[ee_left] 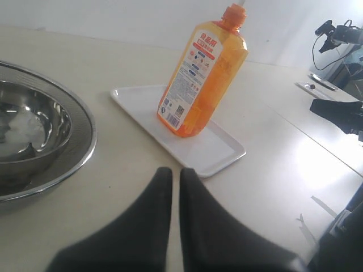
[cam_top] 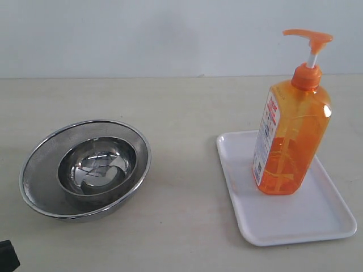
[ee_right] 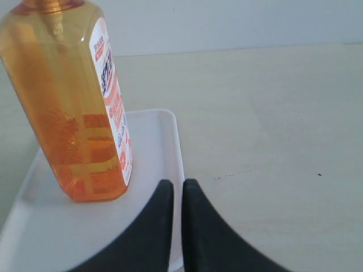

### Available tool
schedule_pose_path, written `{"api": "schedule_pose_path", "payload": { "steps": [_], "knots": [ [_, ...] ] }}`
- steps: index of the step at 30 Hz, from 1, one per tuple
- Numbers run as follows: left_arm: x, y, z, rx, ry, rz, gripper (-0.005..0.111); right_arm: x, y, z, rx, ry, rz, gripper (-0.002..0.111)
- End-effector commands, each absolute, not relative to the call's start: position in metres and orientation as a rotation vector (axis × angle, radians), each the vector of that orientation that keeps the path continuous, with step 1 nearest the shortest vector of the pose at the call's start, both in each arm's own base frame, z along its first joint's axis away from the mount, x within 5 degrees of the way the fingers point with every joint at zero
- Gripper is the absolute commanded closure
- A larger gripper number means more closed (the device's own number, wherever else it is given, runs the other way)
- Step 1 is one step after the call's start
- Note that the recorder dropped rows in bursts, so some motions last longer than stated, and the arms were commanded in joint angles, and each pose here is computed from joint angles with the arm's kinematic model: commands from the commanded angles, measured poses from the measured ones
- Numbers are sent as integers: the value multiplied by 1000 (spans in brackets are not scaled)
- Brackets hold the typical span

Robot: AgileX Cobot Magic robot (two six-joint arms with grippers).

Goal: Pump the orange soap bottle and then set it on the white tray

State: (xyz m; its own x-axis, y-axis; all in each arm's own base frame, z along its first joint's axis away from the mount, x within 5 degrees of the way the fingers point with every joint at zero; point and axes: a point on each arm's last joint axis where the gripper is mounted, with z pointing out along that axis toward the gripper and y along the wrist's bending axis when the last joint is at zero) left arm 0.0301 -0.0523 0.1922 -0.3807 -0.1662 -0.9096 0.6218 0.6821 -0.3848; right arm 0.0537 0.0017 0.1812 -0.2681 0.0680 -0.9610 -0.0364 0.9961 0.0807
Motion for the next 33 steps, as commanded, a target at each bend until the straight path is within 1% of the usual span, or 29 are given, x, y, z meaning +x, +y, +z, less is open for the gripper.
{"api": "schedule_pose_path", "payload": {
  "steps": [1, 9, 16, 17, 19, 20, 26, 33],
  "knots": [
    [30, -52, 191, 364, 1775, -876, 102, 53, 1, 182, 15, 1831, 88, 106],
    [30, -52, 191, 364, 1775, -876, 102, 53, 1, 182, 15, 1831, 88, 106],
    [34, -49, 194, 355, 1732, -809, 102, 53, 1, 182, 15, 1831, 88, 106],
    [35, -48, 194, 388, 1715, -761, 102, 53, 1, 182, 15, 1831, 88, 106],
    [40, -43, 198, 449, 1627, -581, 102, 53, 1, 182, 15, 1831, 88, 106],
    [42, -40, 200, 436, 1593, -526, 102, 53, 1, 182, 15, 1831, 88, 106],
    [55, -7, 217, 47, 1441, -263, 102, 54, 2, 183, 13, 1818, 90, 106],
    [56, 4, 218, -76, 1428, -85, 102, 54, 2, 183, 13, 1818, 90, 106]
  ]
}}
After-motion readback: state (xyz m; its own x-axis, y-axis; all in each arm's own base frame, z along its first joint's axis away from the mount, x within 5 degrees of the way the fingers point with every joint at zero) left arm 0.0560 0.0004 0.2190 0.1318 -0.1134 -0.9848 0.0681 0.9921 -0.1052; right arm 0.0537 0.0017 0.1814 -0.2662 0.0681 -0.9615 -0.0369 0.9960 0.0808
